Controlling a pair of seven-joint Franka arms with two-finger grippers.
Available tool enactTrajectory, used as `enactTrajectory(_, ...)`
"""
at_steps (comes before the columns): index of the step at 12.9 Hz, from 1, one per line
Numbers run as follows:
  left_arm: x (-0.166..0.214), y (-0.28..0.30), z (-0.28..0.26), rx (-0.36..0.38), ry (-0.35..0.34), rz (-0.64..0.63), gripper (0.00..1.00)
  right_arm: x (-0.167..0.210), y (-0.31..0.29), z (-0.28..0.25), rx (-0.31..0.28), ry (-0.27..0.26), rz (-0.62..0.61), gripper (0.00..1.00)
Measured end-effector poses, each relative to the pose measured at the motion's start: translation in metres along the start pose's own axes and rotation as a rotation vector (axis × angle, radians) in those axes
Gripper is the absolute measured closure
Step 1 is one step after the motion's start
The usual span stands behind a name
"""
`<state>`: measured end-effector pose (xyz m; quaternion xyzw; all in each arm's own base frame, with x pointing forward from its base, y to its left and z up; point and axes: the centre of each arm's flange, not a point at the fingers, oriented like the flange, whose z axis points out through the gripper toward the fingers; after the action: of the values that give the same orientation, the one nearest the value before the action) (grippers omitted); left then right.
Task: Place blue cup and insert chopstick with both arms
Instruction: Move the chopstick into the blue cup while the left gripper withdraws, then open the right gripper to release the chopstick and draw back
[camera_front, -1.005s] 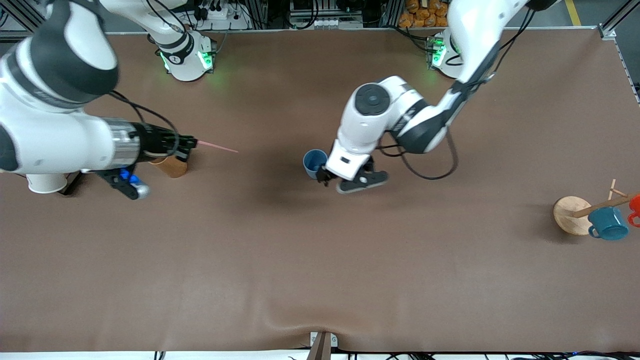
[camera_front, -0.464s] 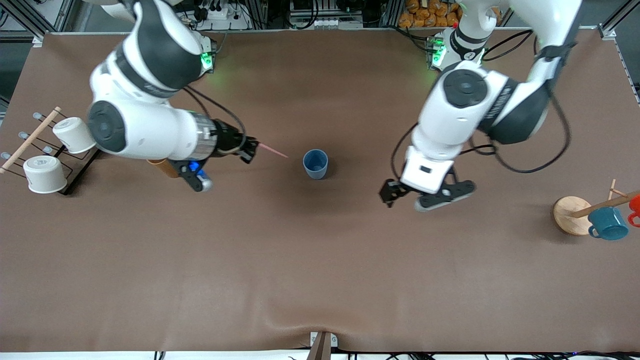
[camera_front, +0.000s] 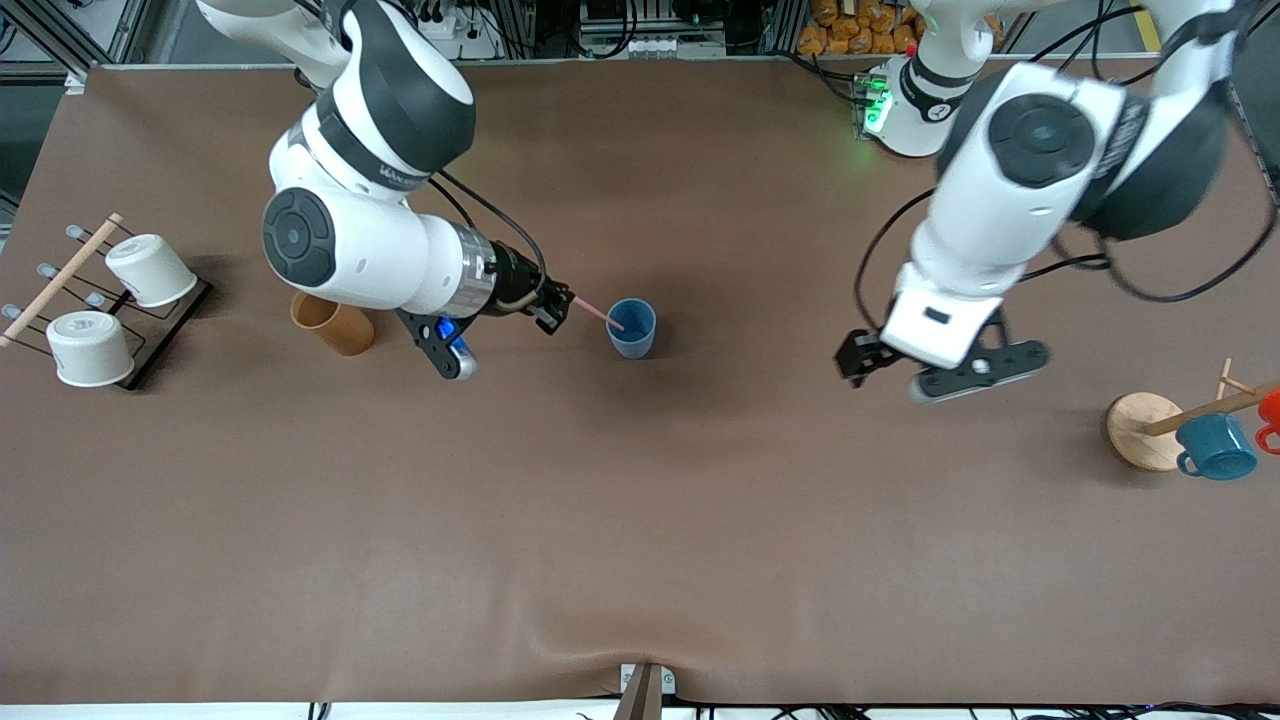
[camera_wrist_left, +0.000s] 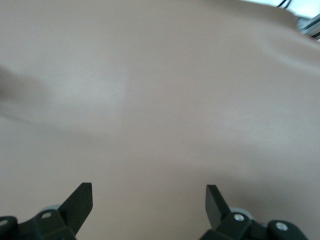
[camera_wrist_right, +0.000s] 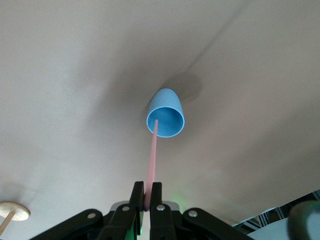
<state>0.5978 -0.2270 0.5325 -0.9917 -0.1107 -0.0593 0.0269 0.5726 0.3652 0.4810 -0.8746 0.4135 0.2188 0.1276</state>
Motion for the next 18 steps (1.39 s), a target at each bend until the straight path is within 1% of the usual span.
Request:
enactTrajectory(1,0.006,-0.018,-0.010,0.019,-0.013,0.028,0.00,-0.002,-0.002,0.011,-0.017,0.008,-0.003,0.91)
enactTrajectory(2,0.010,-0.034,-0.020,0.022,-0.029,0.055,0.00,-0.008,-0.005,0.027,-0.042,0.021,-0.006,0.91)
enactTrajectory(4,0.013,-0.062,-0.038,-0.005,-0.065,0.072,0.00,-0.024,-0.013,0.064,-0.070,0.061,0.002,0.91)
enactTrajectory(5,0.012,-0.072,-0.045,-0.002,-0.080,0.082,0.00,-0.029,-0.015,0.080,-0.079,0.073,0.007,0.91)
enactTrajectory(6,0.011,-0.081,-0.050,0.008,-0.089,0.095,0.00,-0.030,-0.016,0.092,-0.091,0.077,0.013,0.85)
enactTrajectory(7,0.010,-0.091,-0.055,0.014,-0.095,0.111,0.00,-0.029,-0.015,0.100,-0.102,0.077,0.027,0.74)
enactTrajectory(9,0.014,-0.114,-0.064,-0.004,-0.105,0.143,0.00,-0.022,-0.015,0.097,-0.102,0.082,0.069,0.50)
enactTrajectory(10,0.016,-0.130,-0.068,-0.016,-0.116,0.158,0.00,-0.017,-0.012,0.089,-0.112,0.082,0.089,0.41)
enactTrajectory(11,0.017,-0.146,-0.072,-0.021,-0.126,0.169,0.00,-0.006,-0.007,0.073,-0.143,0.074,0.116,0.30)
enactTrajectory(12,0.017,-0.160,-0.076,-0.019,-0.131,0.168,0.00,0.010,0.002,0.048,-0.173,0.061,0.146,0.19)
enactTrajectory(13,0.016,-0.172,-0.079,-0.014,-0.131,0.163,0.00,0.028,0.011,0.018,-0.190,0.047,0.176,0.07)
enactTrajectory(14,0.015,-0.181,-0.082,-0.007,-0.128,0.159,0.00,0.043,0.020,-0.012,-0.198,0.035,0.200,0.00)
enactTrajectory(16,0.010,-0.196,-0.087,-0.018,-0.128,0.158,0.00,0.067,0.038,-0.057,-0.210,0.015,0.225,0.00)
enactTrajectory(17,0.007,-0.204,-0.088,-0.033,-0.132,0.150,0.00,0.083,0.048,-0.076,-0.207,-0.001,0.195,0.00)
enactTrajectory(18,0.001,-0.210,-0.089,-0.041,-0.136,0.142,0.00,0.101,0.057,-0.093,-0.195,-0.017,0.138,0.00)
